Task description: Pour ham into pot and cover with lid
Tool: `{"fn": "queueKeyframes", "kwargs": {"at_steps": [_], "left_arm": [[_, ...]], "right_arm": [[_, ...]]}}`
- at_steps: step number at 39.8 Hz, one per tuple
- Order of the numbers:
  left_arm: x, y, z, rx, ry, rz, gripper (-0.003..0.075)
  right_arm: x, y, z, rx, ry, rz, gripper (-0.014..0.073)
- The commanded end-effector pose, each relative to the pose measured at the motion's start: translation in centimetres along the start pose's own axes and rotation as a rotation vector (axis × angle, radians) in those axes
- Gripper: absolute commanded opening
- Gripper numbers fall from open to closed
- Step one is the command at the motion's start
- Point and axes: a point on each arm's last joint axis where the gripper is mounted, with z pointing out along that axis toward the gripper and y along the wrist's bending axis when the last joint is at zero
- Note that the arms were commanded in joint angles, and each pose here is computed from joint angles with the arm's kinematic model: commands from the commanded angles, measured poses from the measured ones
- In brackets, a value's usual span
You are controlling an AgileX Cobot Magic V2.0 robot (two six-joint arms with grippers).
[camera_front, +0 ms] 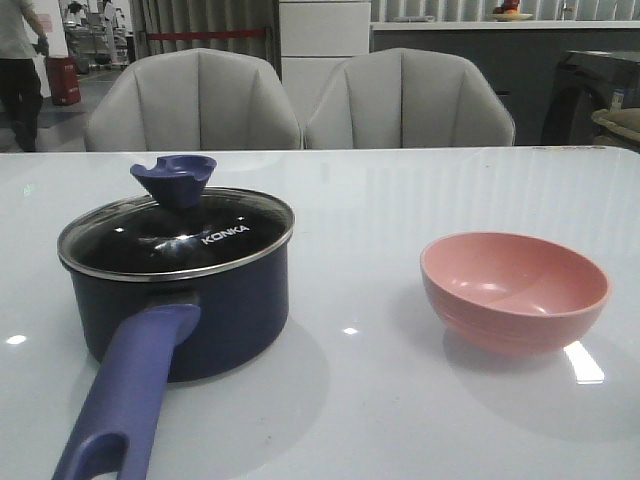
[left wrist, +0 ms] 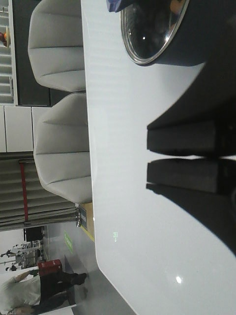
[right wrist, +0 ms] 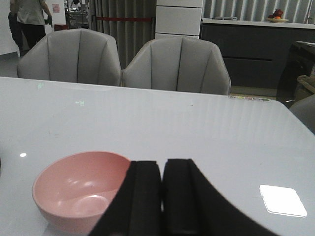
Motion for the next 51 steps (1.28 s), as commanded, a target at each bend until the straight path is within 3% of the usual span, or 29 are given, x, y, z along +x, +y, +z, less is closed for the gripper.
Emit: {"fn": "queueKeyframes", "kwargs": {"at_steps": [1,51], "left_arm": [[0.24,-0.02,-0.05,0.000,-0.070,-0.013,0.0113],[0.24,-0.02,-0.05,0.000,-0.070,-0.013,0.0113]], "right_arm": [[-0.56,-0.02,-0.16,0.004,-0.098,-0.021,0.0151],[-0.56,-0.01,-0.15,0.004,-0.097,-0.033,0.0151]]}}
